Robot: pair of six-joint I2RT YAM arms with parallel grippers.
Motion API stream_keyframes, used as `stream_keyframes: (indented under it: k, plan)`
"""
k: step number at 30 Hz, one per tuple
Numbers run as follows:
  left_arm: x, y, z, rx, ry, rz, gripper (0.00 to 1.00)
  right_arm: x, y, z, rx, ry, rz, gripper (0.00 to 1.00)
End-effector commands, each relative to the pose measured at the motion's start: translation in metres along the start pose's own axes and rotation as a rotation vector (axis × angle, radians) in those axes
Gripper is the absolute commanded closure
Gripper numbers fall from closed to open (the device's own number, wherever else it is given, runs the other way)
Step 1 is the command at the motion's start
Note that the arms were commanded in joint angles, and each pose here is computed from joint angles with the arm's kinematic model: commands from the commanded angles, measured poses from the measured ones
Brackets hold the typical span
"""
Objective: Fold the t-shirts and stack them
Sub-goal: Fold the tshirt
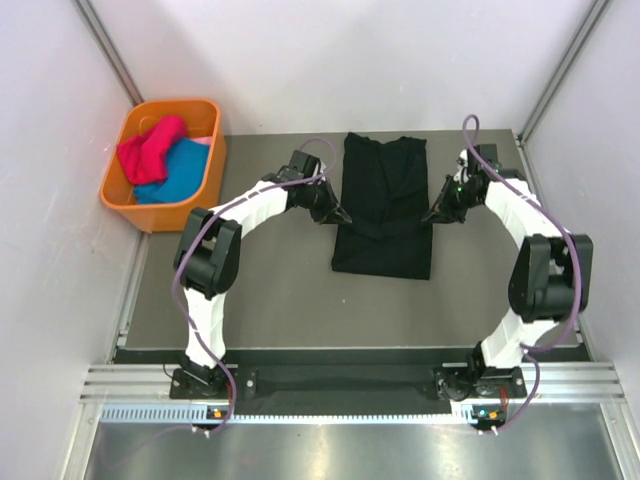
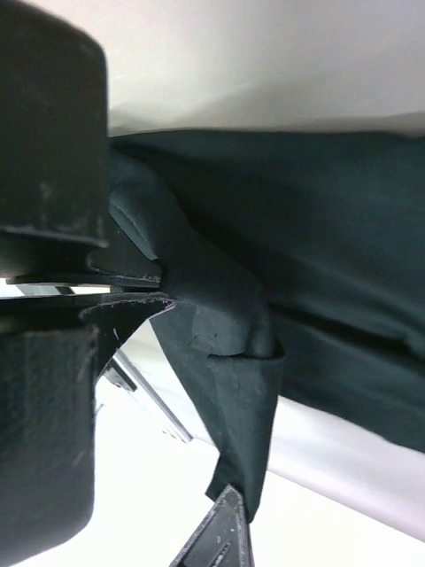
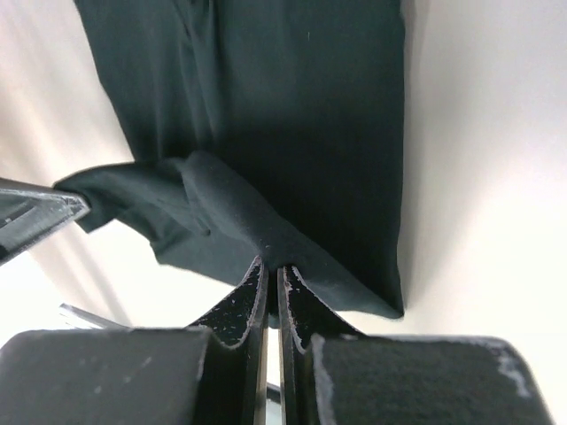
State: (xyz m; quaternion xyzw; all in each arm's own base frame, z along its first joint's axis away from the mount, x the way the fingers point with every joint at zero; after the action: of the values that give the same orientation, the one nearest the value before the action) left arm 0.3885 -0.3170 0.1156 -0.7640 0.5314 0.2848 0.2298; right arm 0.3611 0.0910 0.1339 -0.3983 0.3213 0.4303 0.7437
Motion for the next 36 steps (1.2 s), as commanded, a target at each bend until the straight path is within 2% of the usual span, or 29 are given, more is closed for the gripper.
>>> stream_keyframes:
  k: [1, 10, 17, 29, 32, 33, 34, 35, 36]
  plan:
    - [0.002, -0.022, -0.022, -0.002, 0.081, -0.038, 1.0, -0.002, -0.039, 0.009, -0.046, -0.046, -0.068, 1.0]
    - [0.002, -0.067, -0.03, -0.04, 0.141, -0.142, 1.0, 0.019, -0.071, -0.01, 0.001, -0.066, -0.043, 1.0]
    - [0.017, -0.083, -0.027, -0.067, 0.141, -0.137, 1.0, 0.041, -0.074, -0.02, 0.012, -0.085, 0.011, 1.0]
    - [0.031, -0.101, -0.016, -0.089, 0.127, -0.145, 1.0, 0.06, -0.089, -0.026, 0.04, -0.099, 0.023, 0.99]
    - [0.034, -0.104, -0.013, -0.067, 0.104, -0.142, 0.82, 0.068, -0.093, -0.032, 0.063, -0.093, 0.025, 0.84]
    - [0.032, -0.106, -0.015, -0.062, 0.066, -0.134, 0.68, 0.067, -0.1, -0.031, 0.06, -0.096, 0.009, 0.78]
    - [0.03, -0.107, -0.015, 0.017, 0.028, -0.142, 0.6, 0.073, -0.105, -0.038, 0.072, -0.088, 0.009, 0.75]
    - [0.025, -0.116, -0.008, 0.053, -0.059, -0.194, 0.55, 0.071, -0.107, -0.044, 0.089, -0.07, 0.023, 0.71]
    - [0.008, -0.12, -0.017, 0.09, -0.113, -0.211, 0.53, 0.059, -0.13, -0.043, 0.071, -0.052, -0.033, 0.63]
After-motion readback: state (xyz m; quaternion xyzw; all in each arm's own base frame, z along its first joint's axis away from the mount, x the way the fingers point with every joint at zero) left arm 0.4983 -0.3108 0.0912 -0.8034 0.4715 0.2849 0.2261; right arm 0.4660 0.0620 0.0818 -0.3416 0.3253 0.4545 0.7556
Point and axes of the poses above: each gripper's point midway between its finger pads, its own x axis out along the fingers, its own z axis along the line the jaws close on, y = z × x, the point moved 1 cm from there along -x, back along the fingers, and after that the axes turned 6 degrees about -x, right-handed, at the moved point
